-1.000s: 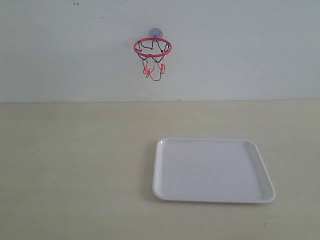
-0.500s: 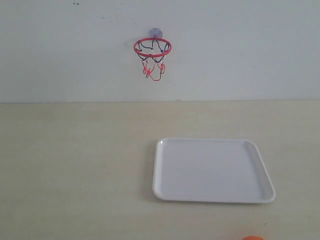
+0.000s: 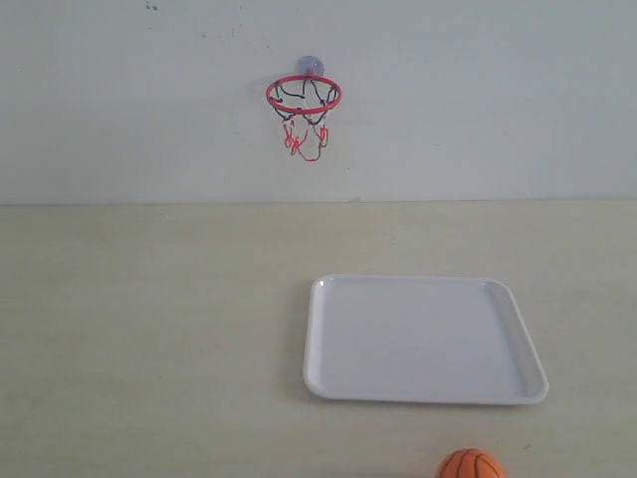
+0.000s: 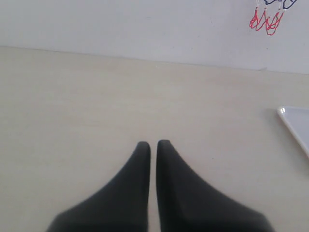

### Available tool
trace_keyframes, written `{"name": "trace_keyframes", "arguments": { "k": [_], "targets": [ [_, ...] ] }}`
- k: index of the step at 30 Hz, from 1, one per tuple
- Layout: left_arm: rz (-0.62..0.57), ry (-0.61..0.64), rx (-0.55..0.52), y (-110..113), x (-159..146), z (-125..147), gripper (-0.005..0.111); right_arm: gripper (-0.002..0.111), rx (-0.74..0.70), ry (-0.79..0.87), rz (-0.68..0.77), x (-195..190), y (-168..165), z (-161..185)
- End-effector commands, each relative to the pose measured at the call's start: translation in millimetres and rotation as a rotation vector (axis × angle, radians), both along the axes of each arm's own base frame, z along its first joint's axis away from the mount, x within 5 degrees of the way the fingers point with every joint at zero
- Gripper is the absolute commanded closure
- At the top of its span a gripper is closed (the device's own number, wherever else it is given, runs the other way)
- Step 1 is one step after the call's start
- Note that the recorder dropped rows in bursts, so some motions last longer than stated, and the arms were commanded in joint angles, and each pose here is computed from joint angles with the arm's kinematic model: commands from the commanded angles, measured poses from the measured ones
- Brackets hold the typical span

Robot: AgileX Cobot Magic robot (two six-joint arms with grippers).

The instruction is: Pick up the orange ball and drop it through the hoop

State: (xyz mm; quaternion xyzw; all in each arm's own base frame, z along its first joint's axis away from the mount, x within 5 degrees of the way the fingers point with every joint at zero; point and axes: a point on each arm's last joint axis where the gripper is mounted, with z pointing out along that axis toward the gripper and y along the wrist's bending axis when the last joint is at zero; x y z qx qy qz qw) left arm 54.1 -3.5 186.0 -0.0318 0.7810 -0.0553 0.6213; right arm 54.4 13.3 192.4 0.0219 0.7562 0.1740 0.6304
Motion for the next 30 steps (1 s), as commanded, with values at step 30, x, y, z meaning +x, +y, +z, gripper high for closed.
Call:
{"name": "trace_keyframes", "arguments": {
  "k": [30],
  "targets": [
    [0.001, -0.006, 0.006, 0.2, 0.1, -0.5, 0.103, 0.108, -0.321, 0.035, 0.048, -2.1, -1.7, -10.1]
  ]
}}
